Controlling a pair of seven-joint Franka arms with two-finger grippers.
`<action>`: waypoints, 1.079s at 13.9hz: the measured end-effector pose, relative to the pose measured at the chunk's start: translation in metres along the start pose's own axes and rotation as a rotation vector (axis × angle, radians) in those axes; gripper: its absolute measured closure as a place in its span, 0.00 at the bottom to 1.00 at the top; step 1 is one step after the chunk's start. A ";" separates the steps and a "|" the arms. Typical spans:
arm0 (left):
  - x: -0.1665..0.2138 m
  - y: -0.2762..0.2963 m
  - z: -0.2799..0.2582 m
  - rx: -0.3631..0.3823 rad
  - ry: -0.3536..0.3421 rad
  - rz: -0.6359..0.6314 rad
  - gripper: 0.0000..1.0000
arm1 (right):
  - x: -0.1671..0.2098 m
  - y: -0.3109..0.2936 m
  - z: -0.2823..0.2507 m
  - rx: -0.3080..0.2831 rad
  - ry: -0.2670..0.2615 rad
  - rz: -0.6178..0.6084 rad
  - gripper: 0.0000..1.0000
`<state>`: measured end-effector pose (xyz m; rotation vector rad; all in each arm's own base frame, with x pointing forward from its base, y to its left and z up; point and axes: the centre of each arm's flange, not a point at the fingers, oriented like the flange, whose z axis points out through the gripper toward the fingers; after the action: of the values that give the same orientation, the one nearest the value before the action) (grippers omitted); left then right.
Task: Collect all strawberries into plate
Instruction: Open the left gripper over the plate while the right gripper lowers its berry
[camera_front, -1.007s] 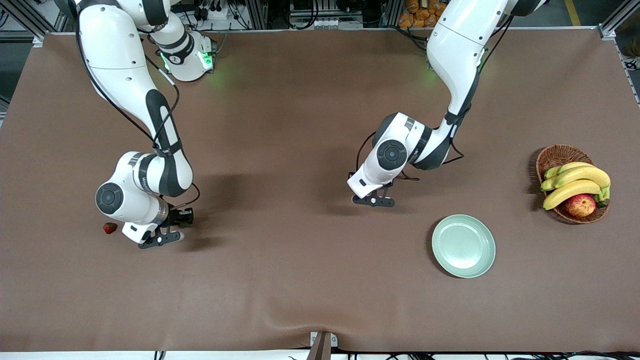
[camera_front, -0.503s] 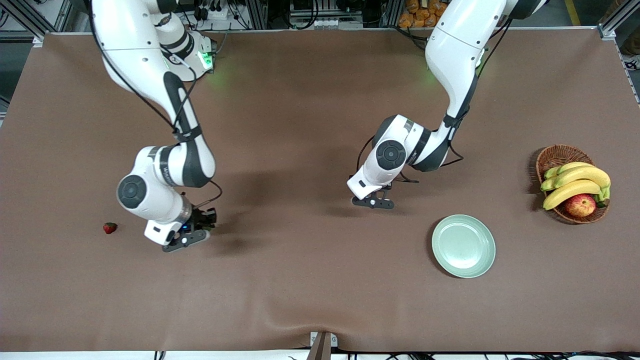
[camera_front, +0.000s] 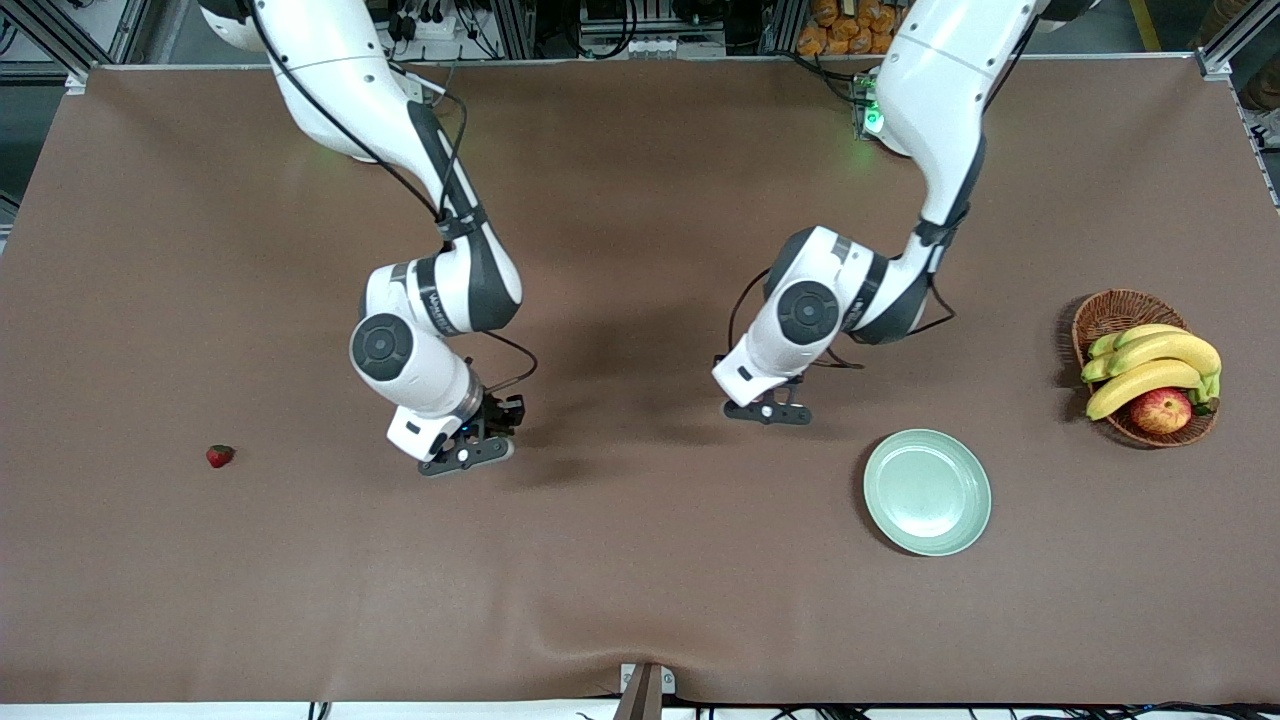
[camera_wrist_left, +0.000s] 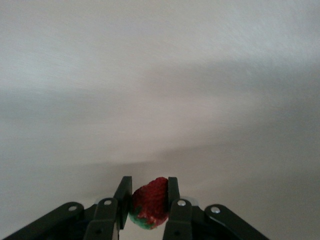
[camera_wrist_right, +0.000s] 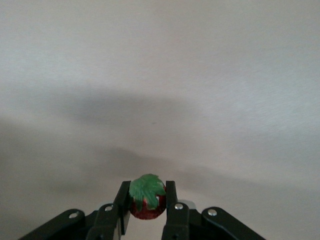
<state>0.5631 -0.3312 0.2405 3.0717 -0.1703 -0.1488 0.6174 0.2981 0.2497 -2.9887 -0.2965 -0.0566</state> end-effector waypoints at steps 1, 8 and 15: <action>0.006 -0.020 -0.015 -0.001 -0.002 0.011 0.67 | -0.002 -0.011 0.000 0.023 0.001 0.023 0.69; 0.053 -0.200 -0.052 0.057 0.041 0.162 0.67 | -0.014 -0.136 -0.018 0.136 0.053 0.124 0.69; 0.090 -0.244 -0.024 0.082 0.115 0.292 0.67 | -0.009 -0.255 0.054 0.214 0.311 -0.003 0.69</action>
<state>0.6806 -0.0975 0.2396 3.0782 -0.6267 0.0500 0.5592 0.5513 0.2302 -2.7133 -0.2520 -0.4541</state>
